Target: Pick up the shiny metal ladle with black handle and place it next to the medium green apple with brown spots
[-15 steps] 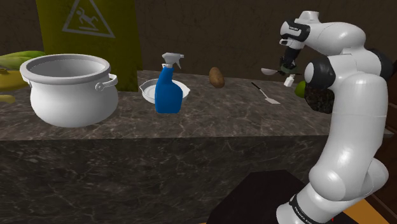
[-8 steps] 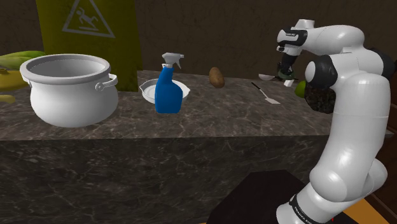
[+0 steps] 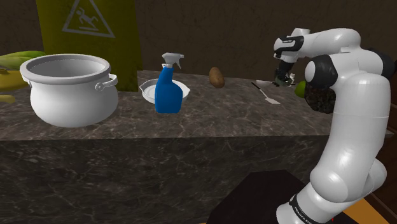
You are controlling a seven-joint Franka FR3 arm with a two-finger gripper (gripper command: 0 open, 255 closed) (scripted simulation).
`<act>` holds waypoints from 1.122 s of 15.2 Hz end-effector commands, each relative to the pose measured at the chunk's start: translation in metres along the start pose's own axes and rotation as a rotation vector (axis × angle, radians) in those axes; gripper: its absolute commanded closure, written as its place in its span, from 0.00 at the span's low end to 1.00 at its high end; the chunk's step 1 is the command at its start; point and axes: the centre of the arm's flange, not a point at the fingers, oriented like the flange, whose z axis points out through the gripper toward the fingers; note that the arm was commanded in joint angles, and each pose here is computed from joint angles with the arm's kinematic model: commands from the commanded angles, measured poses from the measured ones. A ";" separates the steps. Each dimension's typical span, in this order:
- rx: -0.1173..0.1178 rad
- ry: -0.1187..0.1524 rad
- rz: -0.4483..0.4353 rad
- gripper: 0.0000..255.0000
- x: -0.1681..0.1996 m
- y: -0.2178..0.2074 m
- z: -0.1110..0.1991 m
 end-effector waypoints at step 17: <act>-0.001 0.000 0.000 0.00 0.002 -0.002 0.005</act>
